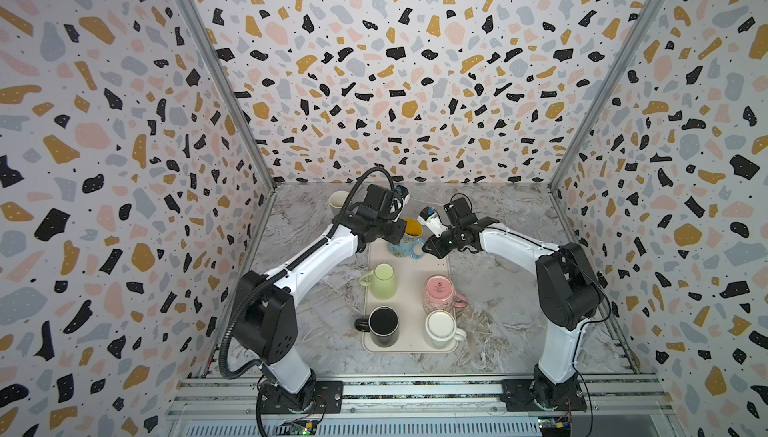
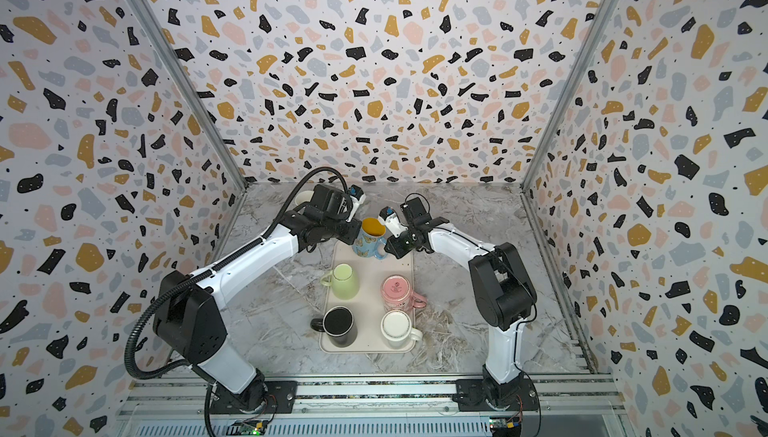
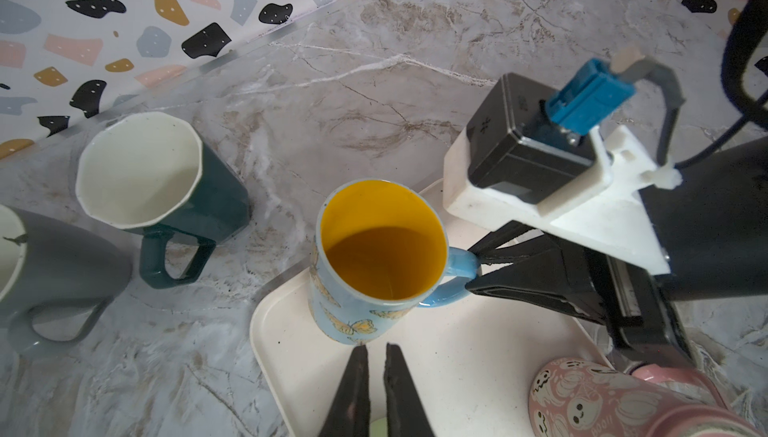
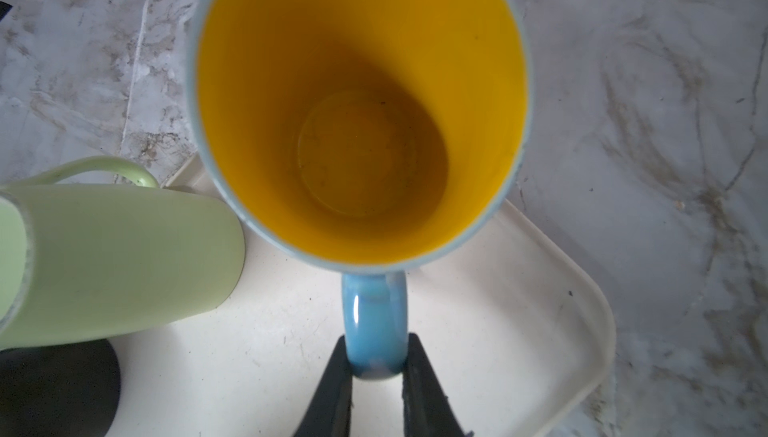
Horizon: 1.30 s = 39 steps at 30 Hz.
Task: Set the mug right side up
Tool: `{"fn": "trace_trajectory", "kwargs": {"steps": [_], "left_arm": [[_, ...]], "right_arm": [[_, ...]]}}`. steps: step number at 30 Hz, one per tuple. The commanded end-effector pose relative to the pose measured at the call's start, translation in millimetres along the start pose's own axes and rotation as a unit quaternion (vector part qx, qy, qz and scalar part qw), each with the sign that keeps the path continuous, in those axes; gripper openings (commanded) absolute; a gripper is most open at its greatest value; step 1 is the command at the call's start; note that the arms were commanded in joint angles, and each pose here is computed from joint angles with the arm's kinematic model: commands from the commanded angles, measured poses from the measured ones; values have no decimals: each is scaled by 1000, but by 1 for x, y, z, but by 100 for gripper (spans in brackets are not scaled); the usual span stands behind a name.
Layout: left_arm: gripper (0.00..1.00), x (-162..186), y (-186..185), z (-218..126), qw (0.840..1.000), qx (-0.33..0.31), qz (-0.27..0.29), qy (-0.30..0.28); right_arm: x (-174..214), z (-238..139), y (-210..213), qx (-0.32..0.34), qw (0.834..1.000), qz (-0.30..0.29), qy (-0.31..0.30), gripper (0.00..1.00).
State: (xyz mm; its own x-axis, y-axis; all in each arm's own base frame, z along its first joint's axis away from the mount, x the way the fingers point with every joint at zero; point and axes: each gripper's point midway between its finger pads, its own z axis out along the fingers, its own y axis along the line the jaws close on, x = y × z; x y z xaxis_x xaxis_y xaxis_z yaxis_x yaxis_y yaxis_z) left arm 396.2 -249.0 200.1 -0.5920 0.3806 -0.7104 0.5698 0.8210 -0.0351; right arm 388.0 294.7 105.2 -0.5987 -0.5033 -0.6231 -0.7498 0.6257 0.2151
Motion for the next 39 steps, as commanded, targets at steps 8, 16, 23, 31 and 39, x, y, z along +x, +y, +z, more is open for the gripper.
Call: {"fn": "trace_trajectory", "kwargs": {"steps": [8, 16, 23, 31, 39], "left_arm": [[11, -6, 3, -6, 1000, 0, -6, -22], [11, -5, 4, -6, 1000, 0, -8, -22], [11, -5, 3, -5, 1000, 2, -8, -21], [11, -4, 3, -4, 1000, 3, -9, -19], [11, -2, 2, -1, 1000, 6, -9, -16]], "right_arm": [[-25, -25, -12, 51, 998, -20, -27, 0], [-24, -27, -5, 48, 997, -38, -50, 0], [-22, -27, 12, 7, 997, -51, -50, 0], [-11, -15, 23, -11, 998, -61, -30, 2], [-11, -10, 27, -17, 997, -66, -28, 15]]}}
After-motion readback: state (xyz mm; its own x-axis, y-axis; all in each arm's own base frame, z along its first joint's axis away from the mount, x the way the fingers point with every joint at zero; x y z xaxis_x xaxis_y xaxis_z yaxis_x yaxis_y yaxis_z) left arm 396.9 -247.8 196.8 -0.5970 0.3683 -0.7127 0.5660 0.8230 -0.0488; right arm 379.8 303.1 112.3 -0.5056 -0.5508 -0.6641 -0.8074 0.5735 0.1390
